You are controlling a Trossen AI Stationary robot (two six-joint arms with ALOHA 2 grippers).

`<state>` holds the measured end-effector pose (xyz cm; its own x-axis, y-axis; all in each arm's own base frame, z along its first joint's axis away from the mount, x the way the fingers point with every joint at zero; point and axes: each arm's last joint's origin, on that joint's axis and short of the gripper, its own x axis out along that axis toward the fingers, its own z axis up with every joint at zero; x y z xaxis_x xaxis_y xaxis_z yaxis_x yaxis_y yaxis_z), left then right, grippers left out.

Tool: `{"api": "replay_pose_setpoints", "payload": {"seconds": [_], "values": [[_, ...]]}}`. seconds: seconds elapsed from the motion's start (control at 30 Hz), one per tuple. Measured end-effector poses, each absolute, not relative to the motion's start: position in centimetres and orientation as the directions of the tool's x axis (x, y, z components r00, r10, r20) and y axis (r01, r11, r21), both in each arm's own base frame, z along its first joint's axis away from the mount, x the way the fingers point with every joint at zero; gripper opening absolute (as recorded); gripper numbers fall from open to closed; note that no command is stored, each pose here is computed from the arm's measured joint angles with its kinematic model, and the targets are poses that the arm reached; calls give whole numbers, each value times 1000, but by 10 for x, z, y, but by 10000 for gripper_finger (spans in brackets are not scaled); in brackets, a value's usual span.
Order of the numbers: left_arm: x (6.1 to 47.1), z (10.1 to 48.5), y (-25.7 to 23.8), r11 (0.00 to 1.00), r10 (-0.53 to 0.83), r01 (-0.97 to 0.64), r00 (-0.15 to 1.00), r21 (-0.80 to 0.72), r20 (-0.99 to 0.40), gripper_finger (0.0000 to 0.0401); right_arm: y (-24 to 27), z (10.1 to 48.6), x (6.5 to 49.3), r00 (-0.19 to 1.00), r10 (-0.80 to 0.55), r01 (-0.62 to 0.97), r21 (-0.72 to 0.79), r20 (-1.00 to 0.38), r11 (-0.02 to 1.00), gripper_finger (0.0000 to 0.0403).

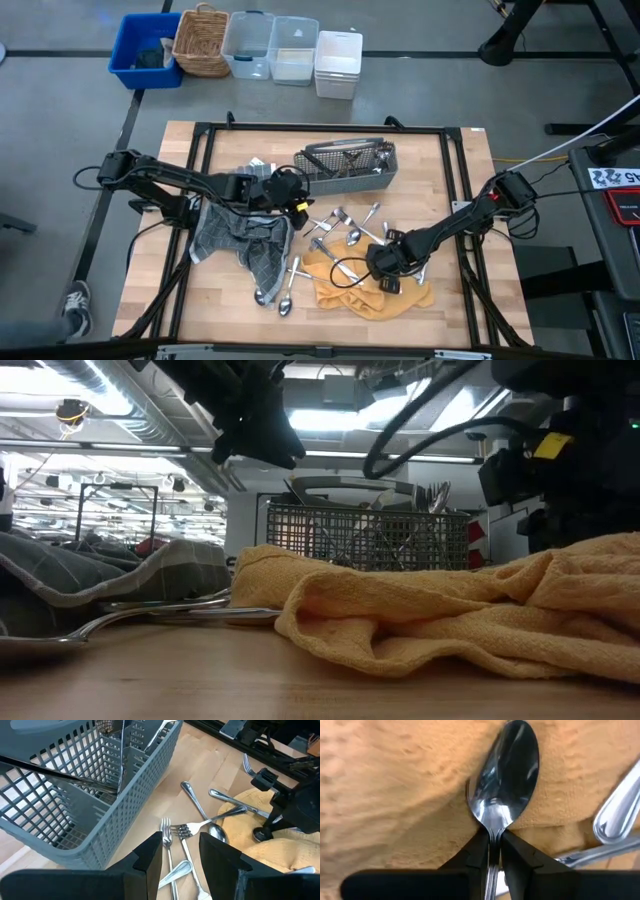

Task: Sort silverware
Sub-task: Put the silver spoon into the gray utensil holder

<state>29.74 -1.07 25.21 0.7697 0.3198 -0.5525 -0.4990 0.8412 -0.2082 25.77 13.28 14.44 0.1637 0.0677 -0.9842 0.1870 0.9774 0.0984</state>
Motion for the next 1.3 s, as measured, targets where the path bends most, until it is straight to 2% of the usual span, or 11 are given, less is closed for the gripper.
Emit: {"api": "replay_pose_setpoints", "payload": {"seconds": [0.2,0.43,0.67,0.9,1.13,1.3], "values": [[297,252,-11,841,320,-499,770,-208,-552,117,136,153,265,194,84,184,120,-977,976,10],[297,252,-11,841,320,-499,770,-208,-552,117,138,164,269,194,60,189,98,-979,977,5],[297,252,-11,827,320,-511,770,-234,-551,117,136,185,270,146,-51,204,-21,-988,979,4],[297,252,-11,819,320,-518,771,-248,-551,117,123,218,281,151,-185,226,-148,-971,963,4],[296,254,-11,808,320,-525,774,-270,-547,117,87,261,298,206,-328,216,-284,-922,934,3],[292,261,-9,801,322,-525,783,-288,-532,117,51,298,297,298,-406,296,-321,-864,900,2]]}}
